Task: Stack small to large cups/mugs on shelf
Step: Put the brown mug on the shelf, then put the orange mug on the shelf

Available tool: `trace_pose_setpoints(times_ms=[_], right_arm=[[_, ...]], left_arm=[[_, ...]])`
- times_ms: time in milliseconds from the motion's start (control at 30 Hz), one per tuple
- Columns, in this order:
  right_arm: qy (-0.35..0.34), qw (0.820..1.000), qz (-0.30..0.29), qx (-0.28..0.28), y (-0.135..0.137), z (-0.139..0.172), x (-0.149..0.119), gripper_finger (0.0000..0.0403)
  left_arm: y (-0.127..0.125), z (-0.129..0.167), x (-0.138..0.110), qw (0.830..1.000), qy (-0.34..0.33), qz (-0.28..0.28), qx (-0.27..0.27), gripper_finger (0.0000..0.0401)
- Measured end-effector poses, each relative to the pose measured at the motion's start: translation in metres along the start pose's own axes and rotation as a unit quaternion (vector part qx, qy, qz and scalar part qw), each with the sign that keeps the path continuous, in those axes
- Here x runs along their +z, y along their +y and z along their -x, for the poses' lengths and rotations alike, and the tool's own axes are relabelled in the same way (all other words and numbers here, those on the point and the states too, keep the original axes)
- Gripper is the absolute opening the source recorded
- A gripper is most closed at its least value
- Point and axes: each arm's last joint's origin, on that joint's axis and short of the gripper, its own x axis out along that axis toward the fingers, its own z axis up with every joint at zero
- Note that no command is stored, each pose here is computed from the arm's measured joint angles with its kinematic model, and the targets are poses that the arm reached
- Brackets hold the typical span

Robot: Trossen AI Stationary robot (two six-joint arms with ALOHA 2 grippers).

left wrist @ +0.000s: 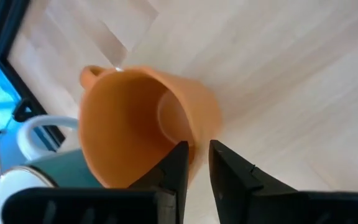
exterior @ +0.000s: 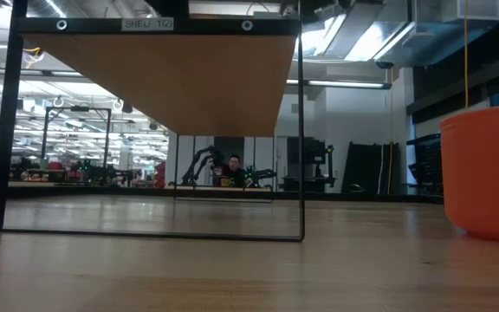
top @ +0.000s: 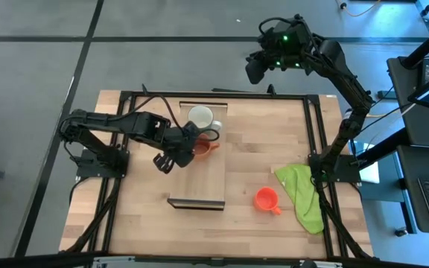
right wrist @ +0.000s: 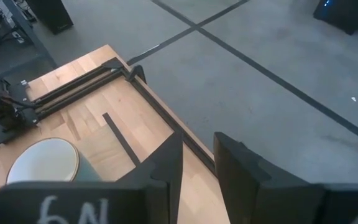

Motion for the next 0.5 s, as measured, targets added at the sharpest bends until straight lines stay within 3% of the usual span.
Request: trace_pose_setpoints(times_ms=[300, 500], right_arm=[[0.008, 0.999, 0.032, 0.018, 0.001, 0.002, -0.001, 0.0092], [-0.001, 0.994, 0.098, 0.038, 0.007, 0.050, -0.009, 0.0092]], left_arm=[[-0.007, 0.008, -0.003, 0.999, 0.027, 0.020, 0.018, 0.0061], [-0.012, 0.033, -0.010, 0.996, -0.010, 0.072, 0.047, 0.0067]])
